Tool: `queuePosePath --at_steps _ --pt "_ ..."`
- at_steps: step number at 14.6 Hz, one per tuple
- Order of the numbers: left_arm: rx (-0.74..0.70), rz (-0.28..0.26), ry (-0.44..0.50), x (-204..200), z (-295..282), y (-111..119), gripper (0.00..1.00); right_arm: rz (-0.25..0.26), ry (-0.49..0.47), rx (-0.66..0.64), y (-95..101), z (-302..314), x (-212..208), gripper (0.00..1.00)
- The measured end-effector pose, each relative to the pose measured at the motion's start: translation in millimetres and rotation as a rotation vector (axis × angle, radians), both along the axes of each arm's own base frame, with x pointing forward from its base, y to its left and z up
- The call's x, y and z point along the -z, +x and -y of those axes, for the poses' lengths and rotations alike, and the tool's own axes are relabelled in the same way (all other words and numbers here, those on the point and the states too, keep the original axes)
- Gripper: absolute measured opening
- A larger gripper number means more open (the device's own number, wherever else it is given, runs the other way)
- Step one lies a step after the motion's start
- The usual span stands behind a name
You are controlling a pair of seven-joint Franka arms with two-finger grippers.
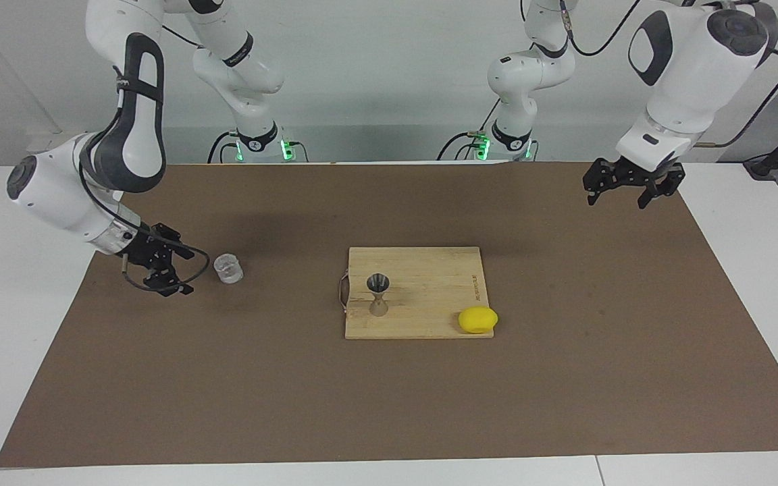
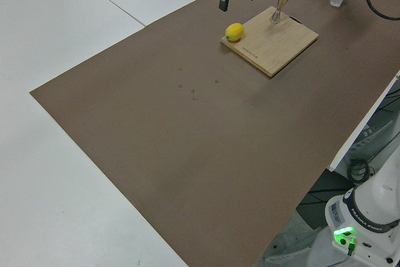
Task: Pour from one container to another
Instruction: 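Lower the open right gripper around the clear glass cup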
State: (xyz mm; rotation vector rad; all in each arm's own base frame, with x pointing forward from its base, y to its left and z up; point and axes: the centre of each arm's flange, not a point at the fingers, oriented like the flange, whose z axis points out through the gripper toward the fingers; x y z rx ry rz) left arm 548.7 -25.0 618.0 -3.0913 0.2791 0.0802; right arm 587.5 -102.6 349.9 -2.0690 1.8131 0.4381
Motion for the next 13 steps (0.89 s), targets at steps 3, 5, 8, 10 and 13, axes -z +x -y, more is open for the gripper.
queuePosePath --at_steps 3,5,8,10,13 --pt "-0.022 -0.006 -0.008 1.9 -11.8 0.1 1.00 -0.020 0.040 0.044 -2.4 7.2 13.4 1.00" --pt "-0.026 -0.006 -0.011 5.7 -13.8 0.9 1.00 -0.035 0.051 0.058 -4.8 13.4 22.8 1.00" --pt "-0.027 0.015 -0.035 7.3 -11.4 4.0 1.00 -0.054 0.058 0.057 -9.3 14.2 32.0 1.00" --pt "-0.041 0.035 -0.064 6.0 -15.6 6.4 1.00 -0.057 0.061 0.044 -12.4 14.1 36.2 1.00" --pt "-0.043 0.050 -0.072 2.6 -16.4 7.3 1.00 -0.058 0.062 0.039 -14.1 14.6 38.2 1.00"
